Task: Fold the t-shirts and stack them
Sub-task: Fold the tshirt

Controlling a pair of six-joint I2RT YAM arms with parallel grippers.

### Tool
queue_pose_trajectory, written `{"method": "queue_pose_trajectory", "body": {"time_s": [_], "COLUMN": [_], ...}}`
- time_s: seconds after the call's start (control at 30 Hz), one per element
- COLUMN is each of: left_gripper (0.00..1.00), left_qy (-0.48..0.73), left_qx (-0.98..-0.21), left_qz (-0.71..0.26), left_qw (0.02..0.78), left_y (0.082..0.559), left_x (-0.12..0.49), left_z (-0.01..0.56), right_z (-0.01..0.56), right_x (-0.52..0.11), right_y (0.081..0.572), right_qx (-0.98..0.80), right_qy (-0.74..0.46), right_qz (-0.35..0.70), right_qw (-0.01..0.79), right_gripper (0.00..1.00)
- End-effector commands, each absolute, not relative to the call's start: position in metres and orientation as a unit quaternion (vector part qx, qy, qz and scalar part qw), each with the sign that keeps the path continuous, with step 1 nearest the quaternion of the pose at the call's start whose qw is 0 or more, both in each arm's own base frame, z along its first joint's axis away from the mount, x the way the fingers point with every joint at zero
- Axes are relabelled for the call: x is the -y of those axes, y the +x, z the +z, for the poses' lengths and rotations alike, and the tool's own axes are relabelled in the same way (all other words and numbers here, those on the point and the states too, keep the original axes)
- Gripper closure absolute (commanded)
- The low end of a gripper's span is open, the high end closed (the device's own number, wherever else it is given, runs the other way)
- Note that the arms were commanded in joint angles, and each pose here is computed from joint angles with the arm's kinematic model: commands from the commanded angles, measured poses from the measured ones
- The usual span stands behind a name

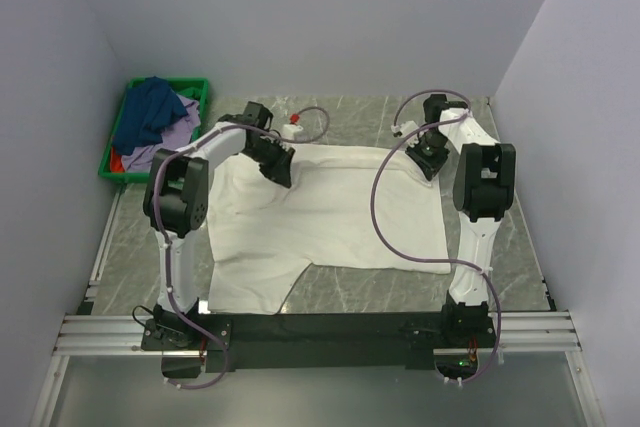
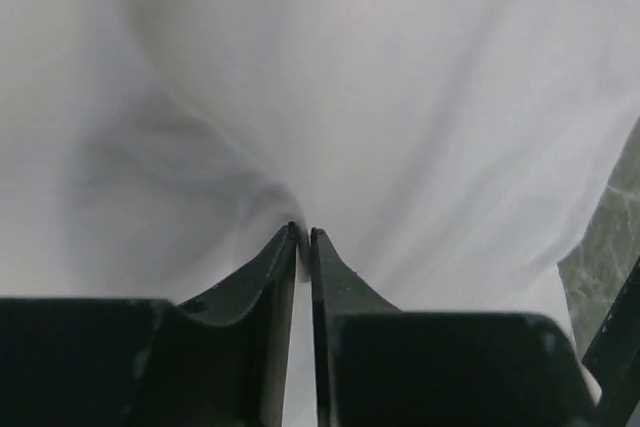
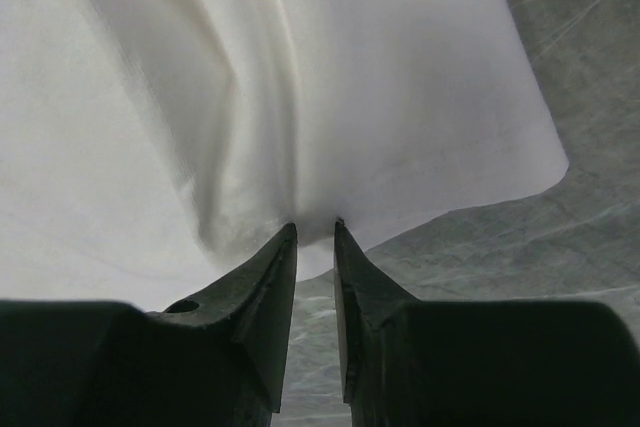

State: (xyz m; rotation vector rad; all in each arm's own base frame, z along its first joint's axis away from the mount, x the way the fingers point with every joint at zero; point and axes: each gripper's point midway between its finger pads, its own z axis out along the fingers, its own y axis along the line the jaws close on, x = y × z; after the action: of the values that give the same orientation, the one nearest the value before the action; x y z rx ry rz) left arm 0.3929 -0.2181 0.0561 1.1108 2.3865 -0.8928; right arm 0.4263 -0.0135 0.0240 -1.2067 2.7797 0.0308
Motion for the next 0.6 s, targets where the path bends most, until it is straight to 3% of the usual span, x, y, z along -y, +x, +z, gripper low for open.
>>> {"method": "queue_pose_trajectory", "body": {"time_s": [0.0,0.03,0.07,0.23,0.27,0.37,0.43,0.57], "left_gripper": [0.81,0.75,0.63,0.55,0.48,0.46,0.34,0.33], "left_qy": [0.445,0.443,0.429,0.405,0.401,0.401,0.388,0.384], "left_qx": [-0.82,-0.823,-0.83,-0.844,-0.85,-0.851,-0.856,-0.85], "left_qz": [-0.306,-0.298,-0.288,-0.267,-0.252,-0.235,-0.227,-0.211], "left_qw": [0.19,0.193,0.212,0.231,0.233,0.246,0.255,0.292], "left_y": [0.369,0.37,0.373,0.37,0.371,0.369,0.371,0.384], "left_x": [0.23,0.226,0.213,0.187,0.178,0.172,0.171,0.183], "left_z": [0.076,0.077,0.083,0.094,0.092,0.091,0.092,0.098], "right_z": [0.054,0.057,0.066,0.065,0.063,0.054,0.046,0.037], "right_x": [0.016,0.016,0.013,0.004,0.001,-0.007,-0.008,-0.01], "right_y": [0.44,0.44,0.439,0.429,0.428,0.427,0.427,0.431], "right_qx": [-0.91,-0.909,-0.902,-0.897,-0.897,-0.896,-0.897,-0.902], "right_qy": [-0.402,-0.403,-0.413,-0.424,-0.425,-0.427,-0.427,-0.417], "right_qz": [-0.017,-0.016,-0.014,-0.012,-0.011,-0.014,-0.027,-0.034], "right_qw": [0.104,0.109,0.124,0.122,0.121,0.122,0.116,0.11], "right_gripper": [0.71,0.69,0.67,0.6,0.59,0.59,0.59,0.59]}}
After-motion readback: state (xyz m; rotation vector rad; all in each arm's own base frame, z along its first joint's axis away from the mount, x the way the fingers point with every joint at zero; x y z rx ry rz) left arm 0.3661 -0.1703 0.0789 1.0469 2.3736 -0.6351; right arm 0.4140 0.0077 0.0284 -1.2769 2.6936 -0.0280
